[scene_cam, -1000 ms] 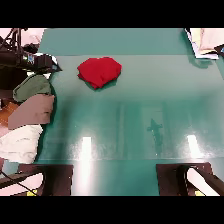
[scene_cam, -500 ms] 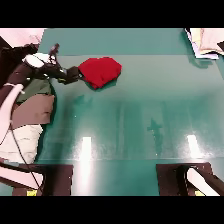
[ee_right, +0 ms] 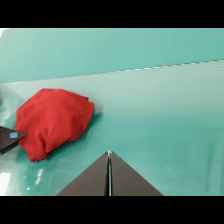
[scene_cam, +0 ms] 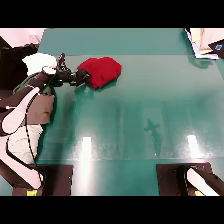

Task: Fold the shirts.

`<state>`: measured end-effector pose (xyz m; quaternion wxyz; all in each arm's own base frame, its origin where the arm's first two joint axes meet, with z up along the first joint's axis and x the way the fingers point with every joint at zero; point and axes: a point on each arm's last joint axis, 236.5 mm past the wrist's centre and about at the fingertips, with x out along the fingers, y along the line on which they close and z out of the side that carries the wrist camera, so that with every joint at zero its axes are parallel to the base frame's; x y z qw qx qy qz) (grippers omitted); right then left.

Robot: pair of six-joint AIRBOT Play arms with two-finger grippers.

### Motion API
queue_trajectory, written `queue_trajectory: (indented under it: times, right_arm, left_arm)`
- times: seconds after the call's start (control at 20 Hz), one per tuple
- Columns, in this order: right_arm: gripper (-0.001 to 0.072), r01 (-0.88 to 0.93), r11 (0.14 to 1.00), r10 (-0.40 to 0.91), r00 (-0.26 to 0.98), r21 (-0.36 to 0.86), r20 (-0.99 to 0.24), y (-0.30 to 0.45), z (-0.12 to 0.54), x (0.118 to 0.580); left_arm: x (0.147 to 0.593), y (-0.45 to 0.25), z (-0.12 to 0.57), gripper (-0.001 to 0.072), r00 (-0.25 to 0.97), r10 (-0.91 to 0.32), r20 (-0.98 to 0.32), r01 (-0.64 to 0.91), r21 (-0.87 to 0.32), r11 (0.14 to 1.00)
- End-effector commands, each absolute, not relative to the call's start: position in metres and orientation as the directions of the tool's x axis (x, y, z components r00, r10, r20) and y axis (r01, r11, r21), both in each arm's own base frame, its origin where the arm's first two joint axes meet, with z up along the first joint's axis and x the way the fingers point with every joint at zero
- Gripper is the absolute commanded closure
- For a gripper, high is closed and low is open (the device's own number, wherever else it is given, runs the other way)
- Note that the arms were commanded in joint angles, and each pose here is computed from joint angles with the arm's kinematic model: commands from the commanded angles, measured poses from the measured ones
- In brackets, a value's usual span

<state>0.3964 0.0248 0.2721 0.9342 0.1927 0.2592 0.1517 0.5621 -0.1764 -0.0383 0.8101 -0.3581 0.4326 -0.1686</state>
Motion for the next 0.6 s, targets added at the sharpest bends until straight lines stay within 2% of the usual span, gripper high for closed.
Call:
queue_trajectory:
  times: [0.0, 0.15, 0.3, 0.45, 0.55]
  right_arm:
    - [0.0698, -0.203, 0.875, 0.402, 0.811, 0.439, -0.426, 0.033, 0.272, 0.395]
    - [0.0699, -0.203, 0.875, 0.402, 0.81, 0.439, -0.426, 0.033, 0.272, 0.395]
    - [0.0698, -0.217, 0.862, 0.406, 0.837, 0.458, -0.367, 0.034, 0.291, 0.399]
    - [0.0698, -0.255, 0.874, 0.393, 0.872, 0.414, -0.293, 0.033, 0.334, 0.395]
    - [0.0698, -0.28, 0.886, 0.382, 0.892, 0.369, -0.241, 0.034, 0.366, 0.389]
  left_arm:
    - [0.576, -0.182, -0.025, 0.0661, 0.62, -0.587, -0.521, -0.039, -0.767, 0.64]
    - [0.574, -0.208, 0.025, 0.0683, 0.564, -0.694, -0.448, 0.107, -0.793, 0.599]
    - [0.552, -0.251, 0.145, 0.0684, 0.44, -0.849, -0.293, 0.436, -0.756, 0.487]
    - [0.475, -0.288, 0.279, 0.0684, 0.236, -0.952, -0.197, 0.764, -0.568, 0.307]
    - [0.422, -0.301, 0.348, 0.0684, 0.186, -0.976, -0.116, 0.849, -0.481, 0.219]
